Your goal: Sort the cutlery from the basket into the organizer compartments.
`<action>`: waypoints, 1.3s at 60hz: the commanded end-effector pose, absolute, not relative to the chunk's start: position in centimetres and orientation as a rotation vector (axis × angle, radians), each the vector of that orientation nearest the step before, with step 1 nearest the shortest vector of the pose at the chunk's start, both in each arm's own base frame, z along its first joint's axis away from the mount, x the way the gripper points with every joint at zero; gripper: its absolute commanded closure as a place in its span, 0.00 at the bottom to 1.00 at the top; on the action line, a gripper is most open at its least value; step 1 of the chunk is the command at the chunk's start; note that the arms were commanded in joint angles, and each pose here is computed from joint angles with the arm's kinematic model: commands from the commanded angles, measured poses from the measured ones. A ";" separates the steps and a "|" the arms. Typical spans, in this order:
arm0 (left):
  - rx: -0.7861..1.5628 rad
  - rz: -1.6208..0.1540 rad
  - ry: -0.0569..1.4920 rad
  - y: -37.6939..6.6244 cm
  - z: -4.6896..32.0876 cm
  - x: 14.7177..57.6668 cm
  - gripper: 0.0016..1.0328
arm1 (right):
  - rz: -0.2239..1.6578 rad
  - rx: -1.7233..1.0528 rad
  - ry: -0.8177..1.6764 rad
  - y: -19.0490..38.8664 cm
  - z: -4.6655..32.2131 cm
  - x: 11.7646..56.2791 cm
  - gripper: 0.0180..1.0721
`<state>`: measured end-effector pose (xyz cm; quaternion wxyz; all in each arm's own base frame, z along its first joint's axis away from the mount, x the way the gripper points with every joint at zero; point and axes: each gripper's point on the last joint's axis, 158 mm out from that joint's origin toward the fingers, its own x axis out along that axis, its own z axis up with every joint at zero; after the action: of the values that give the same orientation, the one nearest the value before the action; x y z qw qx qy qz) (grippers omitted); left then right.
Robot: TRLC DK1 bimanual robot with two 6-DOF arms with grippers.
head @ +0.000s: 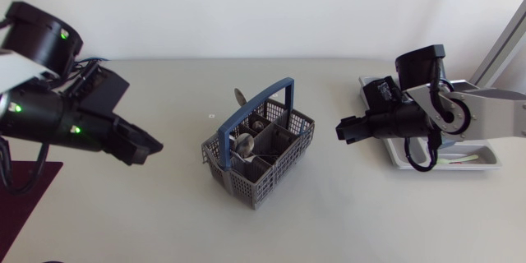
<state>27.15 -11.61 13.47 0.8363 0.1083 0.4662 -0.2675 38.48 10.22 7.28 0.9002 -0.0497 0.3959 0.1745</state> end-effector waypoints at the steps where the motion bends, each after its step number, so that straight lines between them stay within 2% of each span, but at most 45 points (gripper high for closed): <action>1: 0.240 -0.633 1.071 -12.0 10.2 25.5 0.80 | 0.364 -0.049 0.825 10.7 7.0 39.9 0.77; 3: 0.229 -0.650 1.095 -12.3 9.4 25.1 0.81 | 0.372 -0.045 0.824 10.9 6.8 40.2 0.84; 8: 0.215 -0.726 1.178 -13.6 6.6 23.4 0.83 | 0.405 -0.006 0.824 11.6 6.7 41.0 0.89; 15: 0.199 -0.778 1.217 -15.0 4.9 23.2 0.85 | 0.436 0.043 0.837 12.1 6.2 42.1 0.89; 33: 0.109 -0.801 1.170 -18.0 4.1 26.5 0.84 | 0.525 0.126 0.864 14.3 5.5 43.9 0.89; 48: 0.038 -0.796 1.073 -19.2 5.3 29.9 0.84 | 0.623 0.137 0.892 16.6 5.9 40.4 0.89; 78: -0.017 -0.742 1.019 -18.3 4.8 36.6 0.84 | 0.720 0.104 0.925 19.6 6.8 34.4 0.89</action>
<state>34.81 -17.68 4.83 0.8031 -0.0002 0.4868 -0.3436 36.86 17.38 6.97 0.8519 0.0397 0.4224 0.3070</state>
